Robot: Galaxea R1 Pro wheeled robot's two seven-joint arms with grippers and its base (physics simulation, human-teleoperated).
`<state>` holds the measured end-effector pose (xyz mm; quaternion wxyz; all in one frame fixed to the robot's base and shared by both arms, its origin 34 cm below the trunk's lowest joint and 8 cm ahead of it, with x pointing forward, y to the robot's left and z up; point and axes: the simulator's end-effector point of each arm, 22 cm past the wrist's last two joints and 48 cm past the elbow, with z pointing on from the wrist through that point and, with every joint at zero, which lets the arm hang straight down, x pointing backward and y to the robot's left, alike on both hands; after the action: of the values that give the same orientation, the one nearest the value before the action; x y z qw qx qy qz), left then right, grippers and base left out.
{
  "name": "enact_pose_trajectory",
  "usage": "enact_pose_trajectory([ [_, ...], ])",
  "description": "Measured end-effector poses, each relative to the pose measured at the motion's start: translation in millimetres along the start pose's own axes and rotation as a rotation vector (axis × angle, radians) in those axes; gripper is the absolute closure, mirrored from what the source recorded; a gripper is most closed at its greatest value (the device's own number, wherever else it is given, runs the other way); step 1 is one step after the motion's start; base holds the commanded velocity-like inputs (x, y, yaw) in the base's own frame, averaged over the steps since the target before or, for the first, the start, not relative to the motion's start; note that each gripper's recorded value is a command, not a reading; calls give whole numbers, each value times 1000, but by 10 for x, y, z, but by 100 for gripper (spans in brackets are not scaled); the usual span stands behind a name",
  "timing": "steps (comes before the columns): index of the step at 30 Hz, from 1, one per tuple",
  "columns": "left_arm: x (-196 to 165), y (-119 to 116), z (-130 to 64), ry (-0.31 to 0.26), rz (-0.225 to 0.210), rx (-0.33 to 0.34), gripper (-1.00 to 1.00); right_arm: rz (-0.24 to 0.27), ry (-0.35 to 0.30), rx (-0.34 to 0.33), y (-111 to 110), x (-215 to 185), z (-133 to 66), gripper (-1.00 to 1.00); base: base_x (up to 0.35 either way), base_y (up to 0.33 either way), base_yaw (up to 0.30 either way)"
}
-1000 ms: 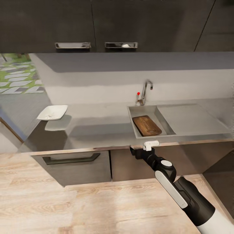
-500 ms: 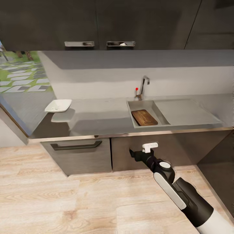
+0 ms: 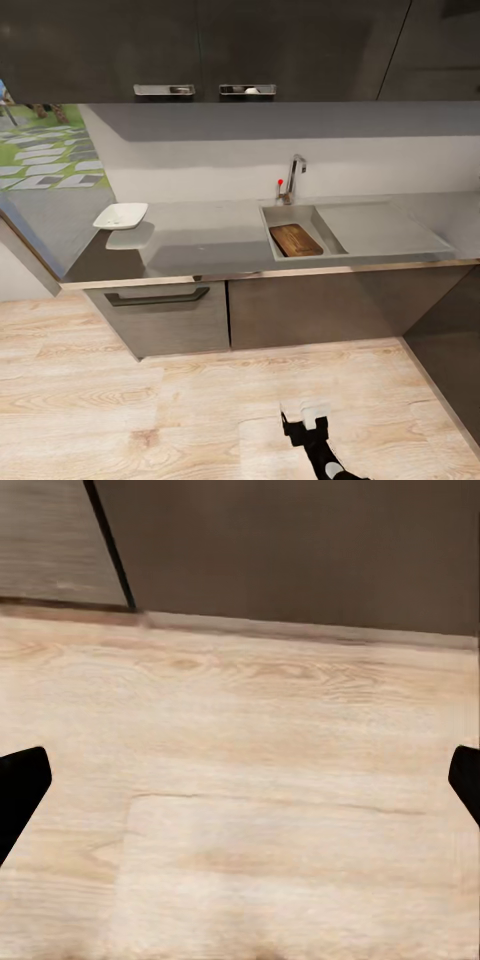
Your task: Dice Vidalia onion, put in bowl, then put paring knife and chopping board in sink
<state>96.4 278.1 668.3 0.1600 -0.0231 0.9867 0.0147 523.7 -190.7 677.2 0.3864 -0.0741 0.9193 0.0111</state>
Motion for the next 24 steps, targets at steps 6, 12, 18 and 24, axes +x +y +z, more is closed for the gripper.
enact_pose_trajectory([
  [6, -43, 61, 10, -9, -1, -10, -100, 98, 132, 26, -46, 852, -408, -100, 0, 0, 0],
  [12, -347, 78, 71, -74, -13, -29, -100, 167, 251, 124, -391, 1618, -905, -100, 0, 0, 0],
  [18, -568, 185, 98, -120, -13, -63, -100, 152, 337, 136, -484, 2133, -1331, -100, 0, 0, 0],
  [24, -636, 343, 99, -135, 0, -82, -100, 140, 363, 148, -594, 2300, -1495, -100, 0, 0, 0],
])
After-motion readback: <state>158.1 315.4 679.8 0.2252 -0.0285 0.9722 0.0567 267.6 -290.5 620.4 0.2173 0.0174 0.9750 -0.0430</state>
